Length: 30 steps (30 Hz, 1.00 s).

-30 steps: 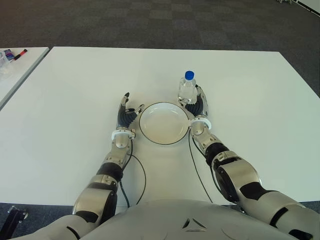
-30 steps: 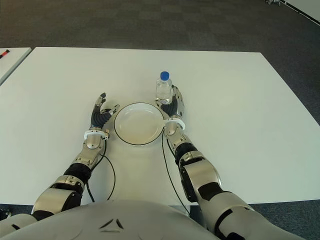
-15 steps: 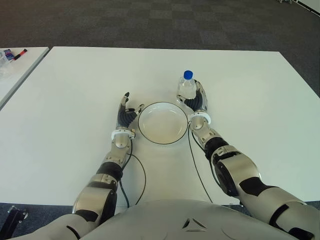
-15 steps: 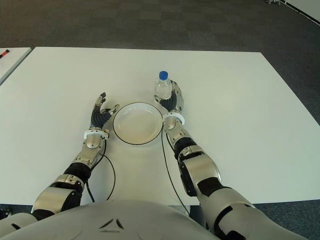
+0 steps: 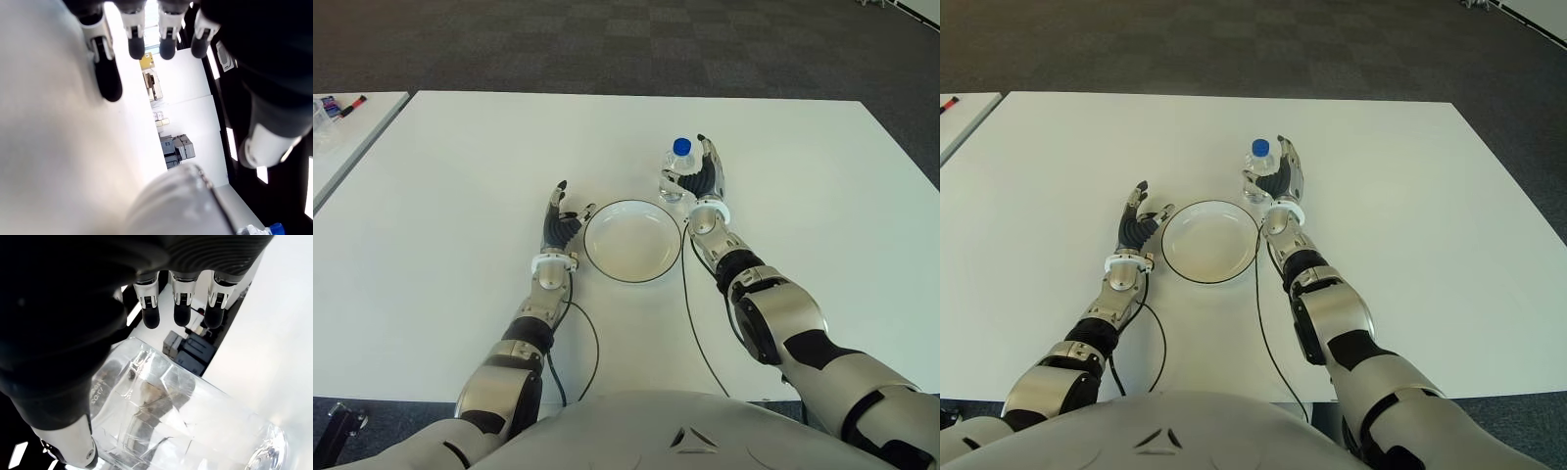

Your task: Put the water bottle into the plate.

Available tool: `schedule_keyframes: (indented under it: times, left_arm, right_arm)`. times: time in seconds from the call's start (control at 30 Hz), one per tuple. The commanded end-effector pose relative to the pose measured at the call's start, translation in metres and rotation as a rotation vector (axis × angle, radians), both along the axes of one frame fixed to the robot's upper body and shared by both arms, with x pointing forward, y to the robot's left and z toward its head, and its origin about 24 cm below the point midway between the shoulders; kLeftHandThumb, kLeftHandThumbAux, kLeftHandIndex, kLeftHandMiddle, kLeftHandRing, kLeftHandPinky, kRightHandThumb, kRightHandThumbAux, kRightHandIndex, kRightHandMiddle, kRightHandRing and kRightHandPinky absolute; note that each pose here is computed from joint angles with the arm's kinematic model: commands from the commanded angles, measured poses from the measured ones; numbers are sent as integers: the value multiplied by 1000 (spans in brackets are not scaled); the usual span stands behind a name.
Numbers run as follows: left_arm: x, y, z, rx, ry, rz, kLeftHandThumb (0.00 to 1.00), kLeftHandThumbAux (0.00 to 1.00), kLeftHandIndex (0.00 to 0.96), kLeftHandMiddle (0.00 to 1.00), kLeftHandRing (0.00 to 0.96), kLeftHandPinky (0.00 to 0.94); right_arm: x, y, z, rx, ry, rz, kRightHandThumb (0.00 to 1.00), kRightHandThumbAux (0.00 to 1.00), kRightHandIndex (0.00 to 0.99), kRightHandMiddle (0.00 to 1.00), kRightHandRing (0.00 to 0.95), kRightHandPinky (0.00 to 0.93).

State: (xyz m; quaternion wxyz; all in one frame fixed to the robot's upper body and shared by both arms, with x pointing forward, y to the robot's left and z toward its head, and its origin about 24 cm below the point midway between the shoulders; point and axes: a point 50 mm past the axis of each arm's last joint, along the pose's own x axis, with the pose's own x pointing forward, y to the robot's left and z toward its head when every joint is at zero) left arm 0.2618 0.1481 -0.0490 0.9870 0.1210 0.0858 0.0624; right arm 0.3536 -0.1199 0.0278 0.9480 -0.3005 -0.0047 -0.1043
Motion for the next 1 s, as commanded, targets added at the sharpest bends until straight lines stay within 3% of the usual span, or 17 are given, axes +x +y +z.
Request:
schedule_keyframes:
  times: [0.03, 1.0]
  left_arm:
    - [-35, -8, -40, 6, 239, -29, 218, 634, 0, 0, 0, 0]
    - [-36, -9, -40, 5, 236, -27, 204, 646, 0, 0, 0, 0]
  right_arm:
    - [2, -1, 0, -15, 16, -7, 0, 821, 0, 0, 18, 88]
    - [11, -1, 11, -40, 21, 19, 0, 757, 0, 0, 6, 74]
